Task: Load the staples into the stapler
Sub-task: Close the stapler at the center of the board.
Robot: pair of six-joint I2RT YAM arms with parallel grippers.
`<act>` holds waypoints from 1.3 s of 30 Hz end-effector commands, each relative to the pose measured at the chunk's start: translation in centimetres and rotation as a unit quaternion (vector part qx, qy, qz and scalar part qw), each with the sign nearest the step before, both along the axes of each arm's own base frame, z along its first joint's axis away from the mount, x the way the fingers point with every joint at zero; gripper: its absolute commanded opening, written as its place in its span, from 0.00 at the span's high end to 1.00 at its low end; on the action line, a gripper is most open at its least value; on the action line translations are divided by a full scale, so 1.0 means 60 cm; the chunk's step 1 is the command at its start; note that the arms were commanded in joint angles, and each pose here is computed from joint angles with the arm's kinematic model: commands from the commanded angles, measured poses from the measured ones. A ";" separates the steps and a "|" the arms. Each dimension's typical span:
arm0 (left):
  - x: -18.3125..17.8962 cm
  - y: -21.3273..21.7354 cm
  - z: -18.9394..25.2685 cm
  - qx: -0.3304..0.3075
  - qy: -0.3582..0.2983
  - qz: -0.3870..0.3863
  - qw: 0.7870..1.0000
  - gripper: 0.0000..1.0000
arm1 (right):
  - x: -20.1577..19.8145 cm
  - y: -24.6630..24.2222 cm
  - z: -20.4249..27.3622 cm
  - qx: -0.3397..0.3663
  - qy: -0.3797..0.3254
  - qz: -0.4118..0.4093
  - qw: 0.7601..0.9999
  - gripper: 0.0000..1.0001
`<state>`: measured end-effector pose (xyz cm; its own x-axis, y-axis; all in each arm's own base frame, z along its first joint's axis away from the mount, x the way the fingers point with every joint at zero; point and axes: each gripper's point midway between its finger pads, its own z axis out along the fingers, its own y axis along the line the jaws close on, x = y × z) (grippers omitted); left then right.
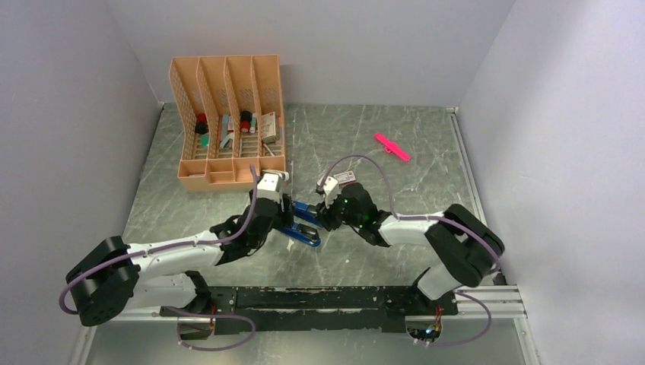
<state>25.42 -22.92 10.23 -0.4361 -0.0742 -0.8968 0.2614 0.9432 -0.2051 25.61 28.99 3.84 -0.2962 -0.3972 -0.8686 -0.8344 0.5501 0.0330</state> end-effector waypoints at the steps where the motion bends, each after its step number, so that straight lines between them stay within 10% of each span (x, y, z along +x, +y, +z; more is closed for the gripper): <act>1: 0.000 0.030 -0.015 -0.009 0.022 0.039 0.999 0.31 | 0.014 -0.014 0.052 0.027 -0.033 -0.038 0.998 0.57; 10: 0.005 0.016 0.016 -0.011 0.021 -0.002 1.000 0.29 | -0.006 -0.050 0.094 0.026 -0.045 -0.058 0.997 0.53; 16: 0.027 -0.007 0.044 0.098 0.035 -0.042 0.994 0.29 | -0.079 -0.038 0.098 0.069 0.027 0.001 0.997 0.55; 23: -0.041 -0.062 0.070 0.213 -0.040 -0.268 0.939 0.33 | -0.117 -0.049 0.087 0.113 0.032 -0.004 0.993 0.56; 32: -0.118 -0.066 0.036 0.296 -0.136 -0.501 0.802 0.36 | -0.116 -0.069 0.102 0.145 0.011 -0.040 0.989 0.57; 39: -0.091 -0.049 -0.009 0.256 -0.089 -0.552 0.789 0.37 | -0.124 -0.062 0.105 0.149 0.016 -0.027 0.988 0.57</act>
